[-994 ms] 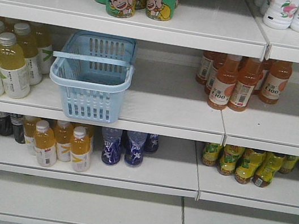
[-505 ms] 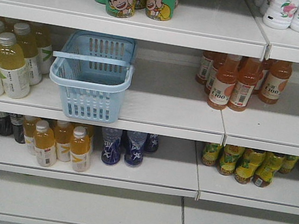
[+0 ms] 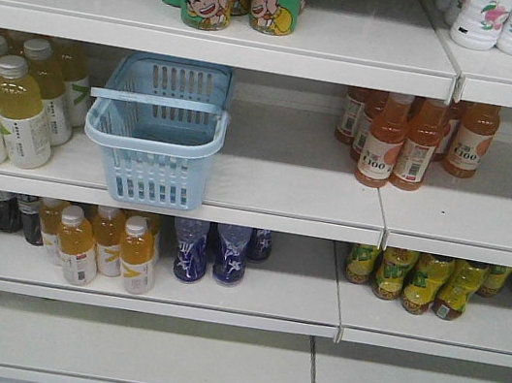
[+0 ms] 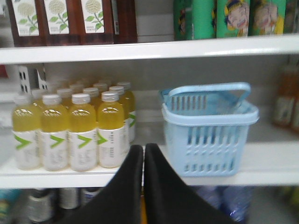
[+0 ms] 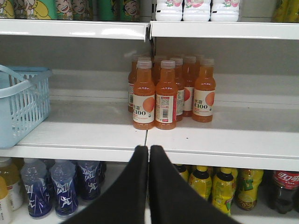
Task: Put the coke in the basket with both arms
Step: 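Position the base in front of the light-blue basket on the shelf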
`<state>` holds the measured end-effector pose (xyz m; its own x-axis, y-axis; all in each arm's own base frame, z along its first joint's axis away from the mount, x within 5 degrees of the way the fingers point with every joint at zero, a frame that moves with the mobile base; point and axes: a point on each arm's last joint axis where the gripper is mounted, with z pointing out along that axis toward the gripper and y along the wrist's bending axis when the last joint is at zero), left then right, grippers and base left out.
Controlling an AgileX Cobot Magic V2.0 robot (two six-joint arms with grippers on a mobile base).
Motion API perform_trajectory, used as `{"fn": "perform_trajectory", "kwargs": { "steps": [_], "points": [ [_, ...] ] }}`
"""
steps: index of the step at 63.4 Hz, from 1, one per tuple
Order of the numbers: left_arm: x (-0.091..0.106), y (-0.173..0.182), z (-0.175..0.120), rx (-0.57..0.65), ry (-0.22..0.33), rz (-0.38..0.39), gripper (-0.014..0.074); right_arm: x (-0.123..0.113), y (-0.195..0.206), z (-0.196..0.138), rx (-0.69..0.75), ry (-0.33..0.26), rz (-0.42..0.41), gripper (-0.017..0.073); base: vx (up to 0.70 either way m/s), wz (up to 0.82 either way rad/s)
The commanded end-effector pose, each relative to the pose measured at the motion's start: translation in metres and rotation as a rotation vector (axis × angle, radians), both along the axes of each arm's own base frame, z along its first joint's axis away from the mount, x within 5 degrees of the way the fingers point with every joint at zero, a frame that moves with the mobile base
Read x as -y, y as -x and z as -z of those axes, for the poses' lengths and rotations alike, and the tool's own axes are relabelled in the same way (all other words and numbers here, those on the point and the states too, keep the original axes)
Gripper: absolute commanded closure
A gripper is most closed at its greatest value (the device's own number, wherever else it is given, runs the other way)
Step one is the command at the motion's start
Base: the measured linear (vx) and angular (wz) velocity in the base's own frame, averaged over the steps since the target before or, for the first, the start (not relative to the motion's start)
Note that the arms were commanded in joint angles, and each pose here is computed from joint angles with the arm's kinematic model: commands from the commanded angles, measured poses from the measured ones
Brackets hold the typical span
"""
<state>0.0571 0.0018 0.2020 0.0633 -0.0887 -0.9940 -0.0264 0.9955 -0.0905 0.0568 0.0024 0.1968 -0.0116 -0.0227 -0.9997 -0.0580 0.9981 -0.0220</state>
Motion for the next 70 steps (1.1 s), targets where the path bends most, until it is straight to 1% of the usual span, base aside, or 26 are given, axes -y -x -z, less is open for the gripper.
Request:
{"fn": "perform_trajectory", "kwargs": {
  "steps": [1,3,4,8,10,11,14,21,23,25,26,28,29,31,32,35,40,42,43,45,48,51,55,60,66,70],
  "points": [
    [-0.001,0.002,-0.009,0.127,0.401,0.033,0.0600,-0.002,0.001,-0.004,0.076,0.008,-0.018,0.0564,0.00,0.00],
    [-0.002,0.003,-0.010,0.133,0.494,0.041,0.0600,-0.002,0.001,-0.004,0.076,0.008,-0.018,0.0564,0.00,0.00],
    [-0.002,0.003,-0.010,0.136,0.555,0.048,0.0600,-0.002,0.001,-0.004,0.076,0.008,-0.018,0.0564,0.00,0.00],
    [-0.002,0.003,-0.010,0.142,0.678,0.059,0.0600,-0.002,0.001,-0.004,0.076,0.008,-0.018,0.0564,0.00,0.00],
    [-0.002,0.003,-0.010,0.140,0.707,0.061,0.0600,-0.002,0.001,-0.004,0.076,0.008,-0.018,0.0564,0.00,0.00],
    [-0.002,0.003,-0.010,0.141,0.710,0.061,0.0600,-0.002,0.001,-0.004,0.076,0.008,-0.018,0.0564,0.00,0.00],
    [-0.003,0.003,-0.011,0.153,0.708,0.062,0.0600,-0.002,0.001,-0.004,0.076,0.008,-0.018,0.0564,0.00,0.00],
    [-0.004,0.004,-0.018,0.230,0.713,0.068,0.0600,-0.002,0.001,-0.004,0.076,0.008,-0.018,0.0564,0.00,0.00],
    [-0.005,0.005,-0.019,0.243,0.729,0.072,0.0600,-0.002,0.001,-0.004,0.076,0.008,-0.018,0.0564,0.00,0.00],
    [-0.005,0.005,-0.020,0.260,0.759,0.078,0.0600,-0.002,0.001,-0.004,0.076,0.008,-0.018,0.0564,0.00,0.00],
    [-0.006,0.006,-0.021,0.275,0.776,0.082,0.0600,-0.002,0.001,-0.004,0.076,0.008,-0.018,0.0564,0.00,0.00],
    [-0.007,0.006,-0.023,0.306,0.834,0.095,0.0600,-0.002,0.001,-0.004,0.076,0.008,-0.018,0.0564,0.00,0.00],
    [-0.007,0.007,-0.025,0.322,0.880,0.104,0.0600,-0.002,0.001,-0.004,0.076,0.008,-0.018,0.0564,0.00,0.00],
    [-0.008,0.008,-0.028,0.357,0.955,0.124,0.0600,-0.002,0.001,-0.004,0.076,0.008,-0.018,0.0564,0.00,0.00],
    [-0.009,0.009,-0.029,0.376,0.983,0.135,0.0600,-0.002,0.001,-0.004,0.076,0.008,-0.018,0.0564,0.00,0.00],
    [-0.010,0.011,-0.033,0.434,1.100,0.179,0.0600,-0.002,0.001,-0.004,0.076,0.008,-0.018,0.0564,0.00,0.00],
    [-0.011,0.015,-0.041,0.528,1.200,0.260,0.0600,-0.002,0.001,-0.004,0.076,0.008,-0.018,0.0564,0.00,0.00],
    [-0.011,0.018,-0.046,0.587,1.243,0.317,0.0600,-0.002,0.001,-0.004,0.076,0.008,-0.018,0.0564,0.00,0.00],
    [-0.011,0.020,-0.049,0.612,1.252,0.344,0.0600,-0.002,0.001,-0.004,0.076,0.008,-0.018,0.0564,0.00,0.00],
    [-0.010,0.024,-0.055,0.670,1.254,0.412,0.0600,-0.002,0.001,-0.004,0.076,0.008,-0.018,0.0564,0.00,0.00],
    [-0.007,0.030,-0.065,0.727,1.235,0.495,0.0600,-0.002,0.001,-0.004,0.076,0.008,-0.018,0.0564,0.00,0.00],
    [-0.004,0.035,-0.077,0.742,1.197,0.544,0.0600,-0.002,0.001,-0.004,0.076,0.008,-0.018,0.0564,0.00,0.00],
    [0.000,0.040,-0.095,0.745,1.139,0.570,0.0600,-0.002,0.001,-0.004,0.076,0.008,-0.018,0.0564,0.00,0.00],
    [0.005,0.048,-0.128,0.753,1.037,0.598,0.0600,-0.002,0.001,-0.004,0.076,0.008,-0.018,0.0564,0.00,0.00],
    [0.011,0.046,-0.163,0.728,0.916,0.597,0.0598,-0.002,0.001,-0.004,0.076,0.008,-0.018,0.0564,0.00,0.00],
    [0.015,0.036,-0.181,0.693,0.834,0.591,0.0593,-0.002,0.001,-0.004,0.076,0.008,-0.018,0.0564,0.00,0.00]
  ]
}}
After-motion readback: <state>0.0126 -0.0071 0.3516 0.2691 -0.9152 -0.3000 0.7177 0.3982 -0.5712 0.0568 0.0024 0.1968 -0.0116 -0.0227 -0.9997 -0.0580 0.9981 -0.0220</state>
